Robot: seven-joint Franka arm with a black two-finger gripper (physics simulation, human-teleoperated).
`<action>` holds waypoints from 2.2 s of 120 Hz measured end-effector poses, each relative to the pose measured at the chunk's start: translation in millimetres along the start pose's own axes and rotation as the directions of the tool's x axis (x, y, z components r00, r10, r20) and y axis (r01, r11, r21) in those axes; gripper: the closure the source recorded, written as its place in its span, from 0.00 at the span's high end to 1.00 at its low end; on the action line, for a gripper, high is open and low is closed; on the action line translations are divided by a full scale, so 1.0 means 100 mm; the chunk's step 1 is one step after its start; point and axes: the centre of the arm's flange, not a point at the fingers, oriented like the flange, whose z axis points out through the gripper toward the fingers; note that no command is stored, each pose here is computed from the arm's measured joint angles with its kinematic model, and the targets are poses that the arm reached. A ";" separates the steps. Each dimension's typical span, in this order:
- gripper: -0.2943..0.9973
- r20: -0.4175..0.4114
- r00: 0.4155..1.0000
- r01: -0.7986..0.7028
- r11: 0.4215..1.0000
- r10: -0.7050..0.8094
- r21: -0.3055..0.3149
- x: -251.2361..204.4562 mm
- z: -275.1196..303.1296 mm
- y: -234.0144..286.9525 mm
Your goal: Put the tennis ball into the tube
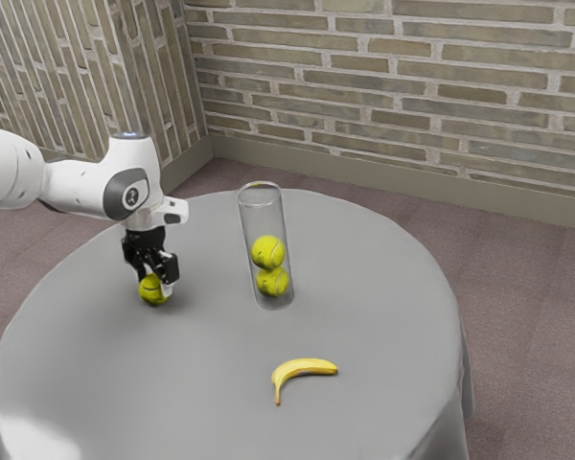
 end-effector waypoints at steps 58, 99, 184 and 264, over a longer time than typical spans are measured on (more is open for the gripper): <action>0.54 0.006 1.000 0.015 1.000 -0.015 -0.009 -0.01 0.07 0.02; 0.43 -0.134 0.990 -0.042 0.999 0.046 0.032 0.02 -0.88 0.59; 0.44 -0.447 0.880 -0.173 0.985 0.164 0.021 0.23 -2.64 1.93; 0.75 -0.286 0.914 -0.266 0.958 0.286 0.109 -0.14 -3.05 2.32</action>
